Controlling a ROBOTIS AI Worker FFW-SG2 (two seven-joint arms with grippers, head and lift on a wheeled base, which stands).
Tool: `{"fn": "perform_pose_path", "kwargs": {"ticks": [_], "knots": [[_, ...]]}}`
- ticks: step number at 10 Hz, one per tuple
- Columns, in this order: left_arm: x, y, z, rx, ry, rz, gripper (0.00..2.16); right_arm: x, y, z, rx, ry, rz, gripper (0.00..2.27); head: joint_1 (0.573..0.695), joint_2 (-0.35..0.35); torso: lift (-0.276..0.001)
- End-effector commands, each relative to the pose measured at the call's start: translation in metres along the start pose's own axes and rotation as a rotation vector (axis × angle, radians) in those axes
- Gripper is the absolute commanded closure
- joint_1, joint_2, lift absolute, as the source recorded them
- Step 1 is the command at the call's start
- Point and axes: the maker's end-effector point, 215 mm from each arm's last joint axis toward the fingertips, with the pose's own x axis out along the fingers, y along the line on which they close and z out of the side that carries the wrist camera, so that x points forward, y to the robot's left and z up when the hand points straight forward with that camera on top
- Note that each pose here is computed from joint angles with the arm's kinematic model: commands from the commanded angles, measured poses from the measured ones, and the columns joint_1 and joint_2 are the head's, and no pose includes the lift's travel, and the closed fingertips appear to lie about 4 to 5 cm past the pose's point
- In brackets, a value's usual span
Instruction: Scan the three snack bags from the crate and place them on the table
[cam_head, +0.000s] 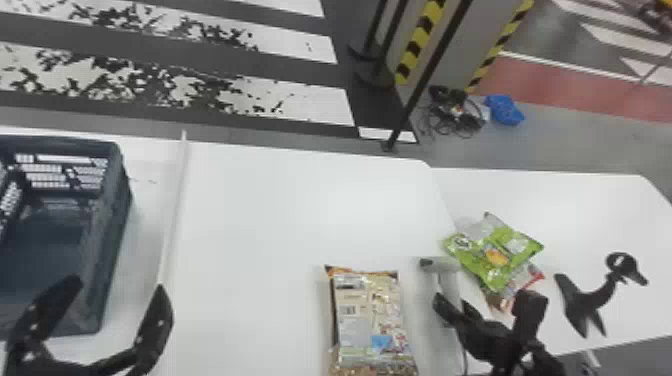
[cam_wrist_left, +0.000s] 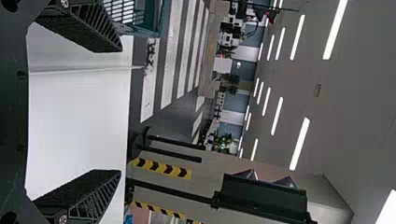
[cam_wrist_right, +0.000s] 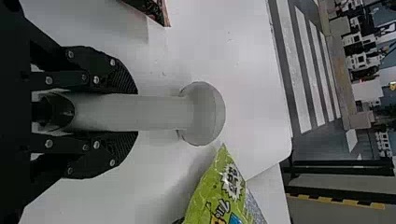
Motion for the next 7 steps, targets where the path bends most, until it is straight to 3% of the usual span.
{"fn": "perform_pose_path", "kwargs": {"ticks": [1,3,5,7], "knots": [[0.002,0.0,-0.003,0.0,0.011,0.0,0.06,-0.002,0.001,0.008,-0.009,-0.023,0.002,0.0,0.695,-0.35,-0.037],[0.003,0.0,-0.004,-0.002,0.014,0.001,0.06,-0.019,0.008,0.042,-0.053,-0.122,-0.01,0.05,0.695,-0.35,-0.037],[0.004,0.002,-0.005,0.001,0.019,0.003,0.06,-0.044,0.039,0.069,-0.054,-0.147,0.104,0.06,0.695,-0.35,-0.037],[0.005,0.001,-0.006,0.001,0.019,0.0,0.06,-0.05,0.092,0.044,0.119,0.072,0.348,0.05,0.695,-0.35,-0.037]]}}
